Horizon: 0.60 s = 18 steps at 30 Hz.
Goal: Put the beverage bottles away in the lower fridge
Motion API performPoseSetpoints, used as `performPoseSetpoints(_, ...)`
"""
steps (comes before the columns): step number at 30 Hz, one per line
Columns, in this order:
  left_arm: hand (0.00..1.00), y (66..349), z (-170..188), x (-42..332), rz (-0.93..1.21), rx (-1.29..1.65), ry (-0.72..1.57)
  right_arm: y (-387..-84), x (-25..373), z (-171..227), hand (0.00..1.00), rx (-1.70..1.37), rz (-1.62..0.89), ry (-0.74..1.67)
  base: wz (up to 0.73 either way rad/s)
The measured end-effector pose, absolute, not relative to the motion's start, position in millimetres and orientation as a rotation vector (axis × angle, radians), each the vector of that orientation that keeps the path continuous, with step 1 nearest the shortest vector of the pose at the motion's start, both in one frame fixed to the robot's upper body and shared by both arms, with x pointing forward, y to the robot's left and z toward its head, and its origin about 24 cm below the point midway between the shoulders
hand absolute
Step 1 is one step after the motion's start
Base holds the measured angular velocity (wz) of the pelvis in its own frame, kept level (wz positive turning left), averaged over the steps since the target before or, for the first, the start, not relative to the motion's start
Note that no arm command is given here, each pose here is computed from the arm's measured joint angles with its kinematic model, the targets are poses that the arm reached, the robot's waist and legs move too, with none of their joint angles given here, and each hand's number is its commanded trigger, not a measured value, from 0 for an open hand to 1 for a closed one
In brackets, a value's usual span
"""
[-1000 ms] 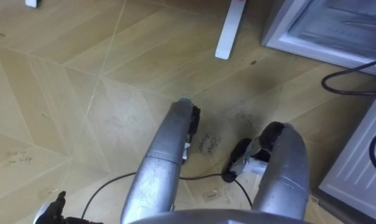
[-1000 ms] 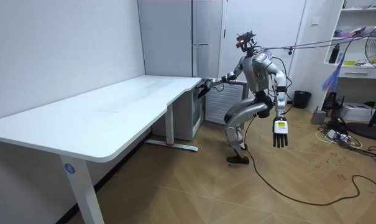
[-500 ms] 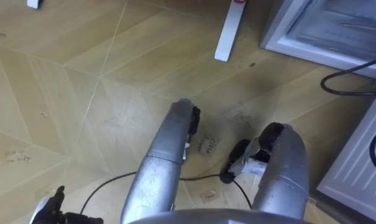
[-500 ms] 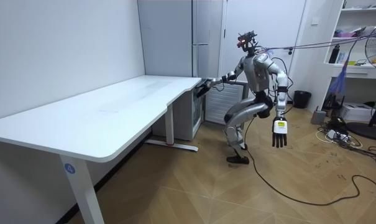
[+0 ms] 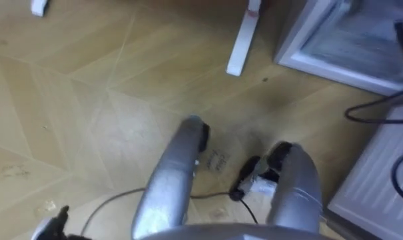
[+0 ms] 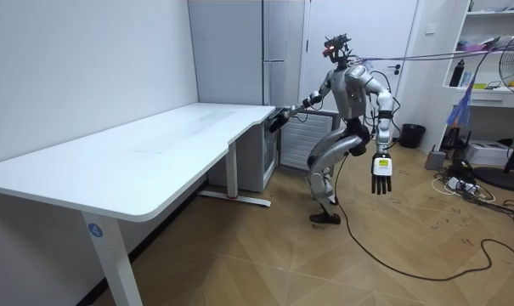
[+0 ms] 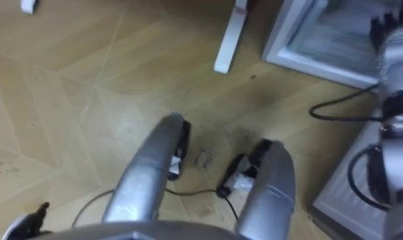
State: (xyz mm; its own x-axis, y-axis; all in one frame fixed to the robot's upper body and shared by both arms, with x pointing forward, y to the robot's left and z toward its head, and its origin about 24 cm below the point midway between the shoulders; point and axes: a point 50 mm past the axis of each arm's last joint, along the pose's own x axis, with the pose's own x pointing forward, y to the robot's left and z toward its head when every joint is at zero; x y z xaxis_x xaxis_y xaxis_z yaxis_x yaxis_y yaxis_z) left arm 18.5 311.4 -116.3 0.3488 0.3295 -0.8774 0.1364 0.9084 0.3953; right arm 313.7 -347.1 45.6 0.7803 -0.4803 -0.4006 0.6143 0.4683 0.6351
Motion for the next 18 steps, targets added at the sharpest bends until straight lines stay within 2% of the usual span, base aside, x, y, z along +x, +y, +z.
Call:
performPoseSetpoints(5, 0.00, 317.2, -122.3, 15.8, 0.143, 0.408, 1.288, -353.6, 286.5, 12.5, 0.00, 0.656, -0.573, 0.307, -0.07)
performPoseSetpoints(13, 0.00, 308.9, -132.4, 32.4, 0.156, 0.346, 1.290, -359.7, 212.1, -52.6, 0.00, 0.334, -0.455, 0.719, 0.00)
performPoseSetpoints(18, 0.00, 292.2, -143.6, 33.1, 0.151, 0.294, 1.319, -336.7, 167.0, -94.5, 0.00, 0.244, -0.384, 0.938, -0.01)
